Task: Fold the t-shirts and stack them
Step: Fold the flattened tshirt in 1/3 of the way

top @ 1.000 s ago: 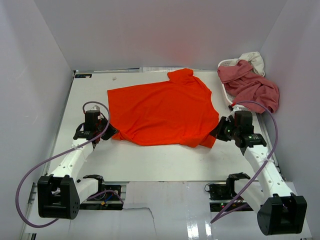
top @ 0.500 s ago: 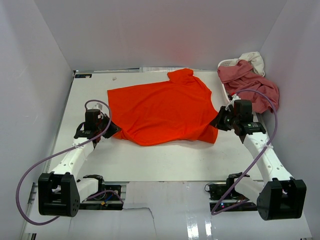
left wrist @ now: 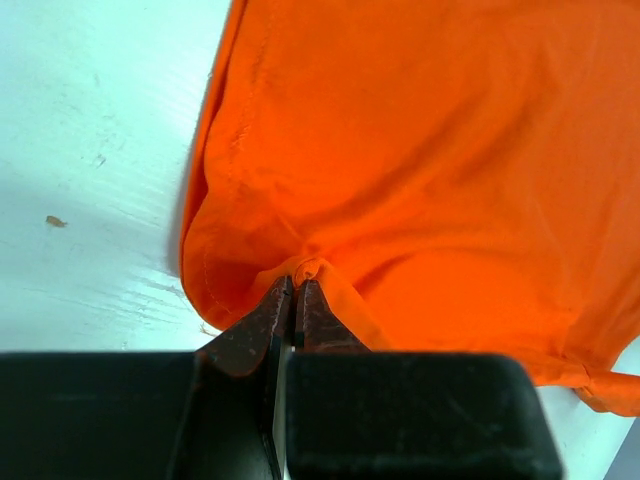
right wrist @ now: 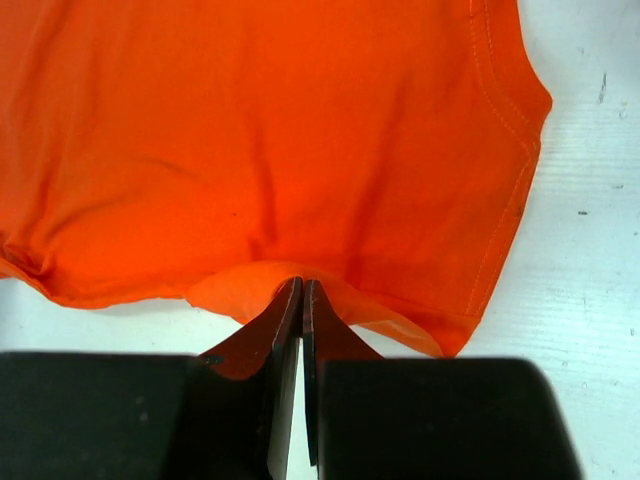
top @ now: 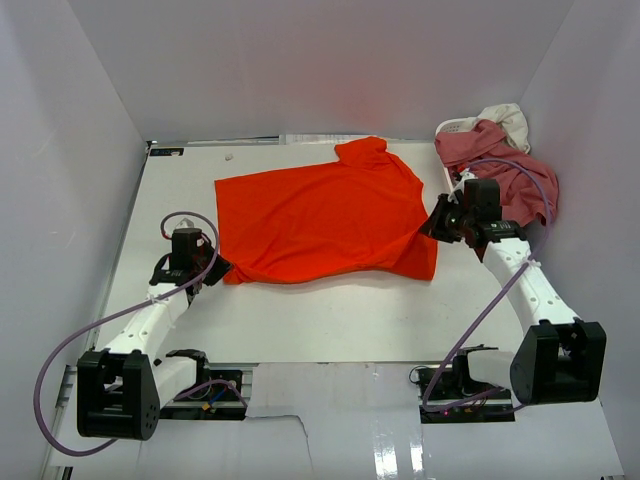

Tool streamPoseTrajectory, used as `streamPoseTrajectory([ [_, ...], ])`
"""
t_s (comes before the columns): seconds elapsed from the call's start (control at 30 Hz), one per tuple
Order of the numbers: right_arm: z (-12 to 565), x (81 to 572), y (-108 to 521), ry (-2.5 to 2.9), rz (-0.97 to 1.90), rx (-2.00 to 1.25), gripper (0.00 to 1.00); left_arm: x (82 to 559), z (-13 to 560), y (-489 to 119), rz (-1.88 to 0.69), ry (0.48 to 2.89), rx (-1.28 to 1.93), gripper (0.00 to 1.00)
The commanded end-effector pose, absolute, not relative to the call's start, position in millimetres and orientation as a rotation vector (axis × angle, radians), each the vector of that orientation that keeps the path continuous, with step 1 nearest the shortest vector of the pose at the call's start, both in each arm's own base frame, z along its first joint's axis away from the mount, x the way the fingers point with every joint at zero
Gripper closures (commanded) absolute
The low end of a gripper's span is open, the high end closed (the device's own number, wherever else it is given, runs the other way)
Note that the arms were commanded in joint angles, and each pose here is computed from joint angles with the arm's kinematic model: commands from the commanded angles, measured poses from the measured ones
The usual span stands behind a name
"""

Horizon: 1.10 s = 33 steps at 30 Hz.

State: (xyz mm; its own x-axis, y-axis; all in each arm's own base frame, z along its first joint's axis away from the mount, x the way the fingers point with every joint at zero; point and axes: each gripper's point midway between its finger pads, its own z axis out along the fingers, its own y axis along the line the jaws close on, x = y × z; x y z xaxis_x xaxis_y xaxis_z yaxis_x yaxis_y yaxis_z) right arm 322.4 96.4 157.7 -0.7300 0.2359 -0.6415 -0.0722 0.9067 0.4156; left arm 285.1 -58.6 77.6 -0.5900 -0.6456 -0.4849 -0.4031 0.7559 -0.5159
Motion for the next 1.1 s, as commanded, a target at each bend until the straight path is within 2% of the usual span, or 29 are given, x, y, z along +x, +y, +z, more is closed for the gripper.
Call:
streamPoseTrajectory([
  [0.0,184.2,347.0,98.8,2.244,0.532,0.07,0.92,289.0,83.0,-51.9,-0.447,2.207,-0.825,1.0],
  [0.7,210.9,397.8,110.1,2.229,0.56,0.006,0.92,305.1,107.6,-42.9,-0.426,2.088,-0.797,1.0],
  [1.07,214.9,413.9,115.6,2.229,0.578,-0.008,0.92,308.3,98.6,-41.5,-0.416,2.094,-0.826,1.0],
])
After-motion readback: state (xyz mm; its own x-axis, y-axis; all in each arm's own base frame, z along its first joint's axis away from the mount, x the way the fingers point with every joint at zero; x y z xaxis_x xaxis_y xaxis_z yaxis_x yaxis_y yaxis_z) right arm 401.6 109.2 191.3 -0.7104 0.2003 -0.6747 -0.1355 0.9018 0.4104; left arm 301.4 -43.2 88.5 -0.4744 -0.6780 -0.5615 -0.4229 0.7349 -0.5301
